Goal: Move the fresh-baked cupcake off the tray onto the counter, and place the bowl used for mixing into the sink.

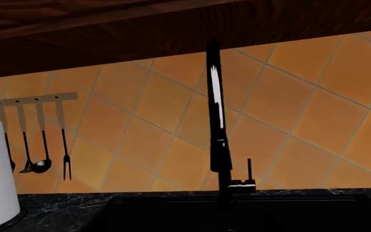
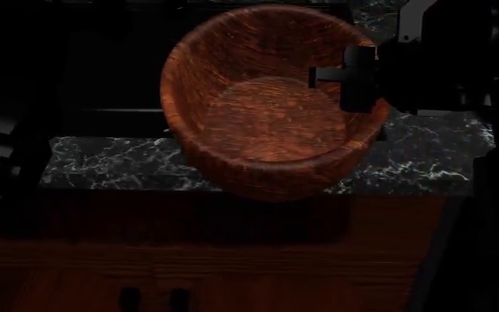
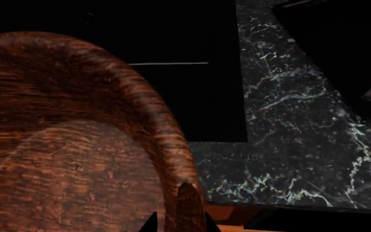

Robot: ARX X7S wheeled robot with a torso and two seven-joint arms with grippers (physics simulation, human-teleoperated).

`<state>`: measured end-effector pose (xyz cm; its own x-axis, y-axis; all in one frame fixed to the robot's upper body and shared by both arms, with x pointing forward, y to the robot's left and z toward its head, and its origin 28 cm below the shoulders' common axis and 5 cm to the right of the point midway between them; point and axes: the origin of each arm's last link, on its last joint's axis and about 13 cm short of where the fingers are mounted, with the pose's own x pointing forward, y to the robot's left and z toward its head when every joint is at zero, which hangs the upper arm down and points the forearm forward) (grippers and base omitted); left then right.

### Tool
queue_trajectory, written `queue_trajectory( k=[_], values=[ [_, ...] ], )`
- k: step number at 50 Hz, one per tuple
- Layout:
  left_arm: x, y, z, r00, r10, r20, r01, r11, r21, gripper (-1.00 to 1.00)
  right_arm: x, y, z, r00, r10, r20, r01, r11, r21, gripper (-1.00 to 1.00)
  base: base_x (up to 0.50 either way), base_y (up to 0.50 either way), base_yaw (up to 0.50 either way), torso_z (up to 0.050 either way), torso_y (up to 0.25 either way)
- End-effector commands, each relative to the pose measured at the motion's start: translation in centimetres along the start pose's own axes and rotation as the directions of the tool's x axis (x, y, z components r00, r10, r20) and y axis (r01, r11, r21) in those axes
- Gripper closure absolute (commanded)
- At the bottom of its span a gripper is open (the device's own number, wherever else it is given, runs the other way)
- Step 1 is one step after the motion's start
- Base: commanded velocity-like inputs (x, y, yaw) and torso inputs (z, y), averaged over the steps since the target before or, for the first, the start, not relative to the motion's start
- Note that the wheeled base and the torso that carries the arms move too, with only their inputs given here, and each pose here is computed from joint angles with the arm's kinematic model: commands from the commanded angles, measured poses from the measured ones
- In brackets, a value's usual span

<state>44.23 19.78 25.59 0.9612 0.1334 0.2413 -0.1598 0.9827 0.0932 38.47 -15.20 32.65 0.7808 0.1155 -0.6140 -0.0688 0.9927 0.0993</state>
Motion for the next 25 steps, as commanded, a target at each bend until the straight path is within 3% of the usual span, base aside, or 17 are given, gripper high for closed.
queue_trajectory(
  k=[1,25],
  values=[
    [-0.1,-0.11,-0.36,1.0,0.001,0.021,-0.002,0.999,0.037,-1.0,-0.18,0.0,0.35,0.999,0.024,0.031,-0.025,1.0,0.012,1.0,0.18,0.5,0.0,0.0,0.0],
    [-0.09,-0.05,-0.31,1.0,0.005,0.023,-0.005,0.999,0.035,-1.0,-0.43,-0.63,-0.05,0.999,-0.002,0.041,0.0,0.999,0.04,1.0,0.21,0.5,0.0,0.0,0.0]
  ],
)
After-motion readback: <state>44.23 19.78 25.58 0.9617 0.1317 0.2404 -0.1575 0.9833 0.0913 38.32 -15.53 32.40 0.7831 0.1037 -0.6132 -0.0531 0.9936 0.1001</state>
